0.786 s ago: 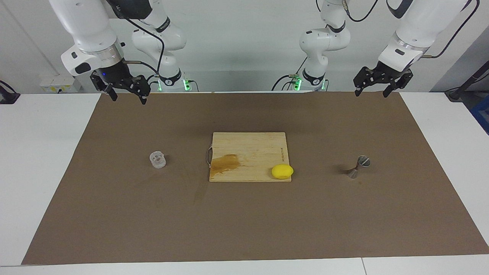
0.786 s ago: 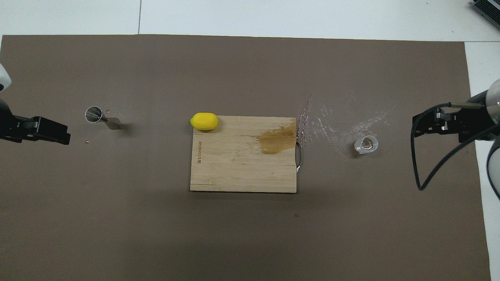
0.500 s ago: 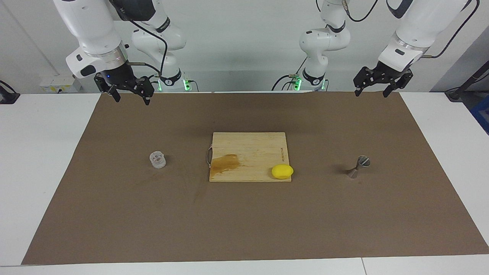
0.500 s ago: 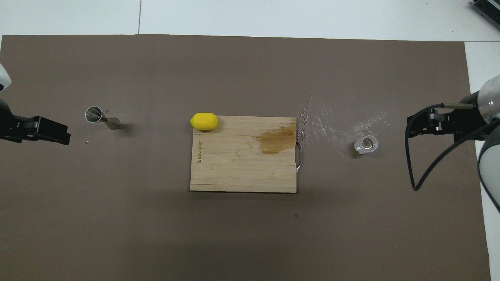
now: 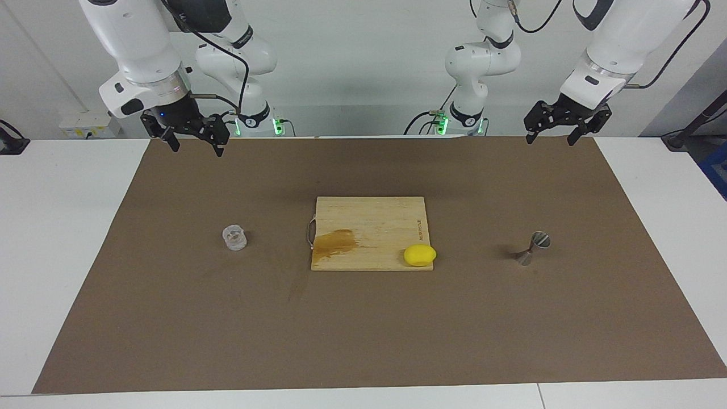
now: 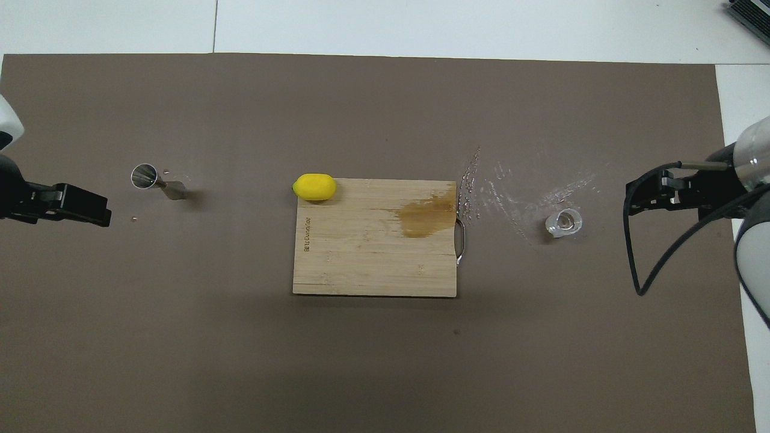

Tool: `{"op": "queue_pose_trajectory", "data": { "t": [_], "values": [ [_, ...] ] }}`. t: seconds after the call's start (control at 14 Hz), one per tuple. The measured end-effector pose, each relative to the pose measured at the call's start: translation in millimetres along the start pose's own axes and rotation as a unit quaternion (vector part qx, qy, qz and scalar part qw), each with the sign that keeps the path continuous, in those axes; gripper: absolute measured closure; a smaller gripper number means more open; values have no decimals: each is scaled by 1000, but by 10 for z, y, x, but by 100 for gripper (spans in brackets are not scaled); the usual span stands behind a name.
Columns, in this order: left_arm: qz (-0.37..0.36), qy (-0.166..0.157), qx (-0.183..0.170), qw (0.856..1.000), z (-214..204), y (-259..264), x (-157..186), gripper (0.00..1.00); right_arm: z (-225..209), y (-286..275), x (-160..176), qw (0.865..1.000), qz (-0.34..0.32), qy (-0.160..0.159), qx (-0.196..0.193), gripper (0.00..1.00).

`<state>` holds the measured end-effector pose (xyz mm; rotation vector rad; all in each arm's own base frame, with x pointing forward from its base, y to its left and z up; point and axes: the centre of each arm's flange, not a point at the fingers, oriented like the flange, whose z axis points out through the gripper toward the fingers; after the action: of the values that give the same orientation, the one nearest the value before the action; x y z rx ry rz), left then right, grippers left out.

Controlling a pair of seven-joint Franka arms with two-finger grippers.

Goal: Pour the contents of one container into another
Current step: 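Move the left gripper toward the small metal cup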

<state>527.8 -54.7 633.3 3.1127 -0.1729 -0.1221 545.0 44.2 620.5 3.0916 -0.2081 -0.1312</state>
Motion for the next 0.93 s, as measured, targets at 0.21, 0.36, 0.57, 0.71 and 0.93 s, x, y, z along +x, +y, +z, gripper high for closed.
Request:
{"op": "queue_pose_trajectory", "data": {
  "t": [0.21,0.36,0.57,0.71,0.93],
  "values": [
    [-10,-5,0,1000,53,2,-5,0,13,-4,-1,1000,-4,-1,0,0],
    [-45,-2,1,999,105,-1,6,0,21,-5,-1,1000,-5,-2,-1,0],
    [-102,-3,-3,995,288,-183,41,0,25,-5,-1,1000,-6,-3,-1,0],
    [-179,-20,-48,982,526,-501,29,0,25,-5,-1,1000,-6,-3,-1,0],
    [-341,-55,-144,927,1002,-1093,-152,0,26,-5,-1,1000,-6,-3,-1,0]
  ]
}}
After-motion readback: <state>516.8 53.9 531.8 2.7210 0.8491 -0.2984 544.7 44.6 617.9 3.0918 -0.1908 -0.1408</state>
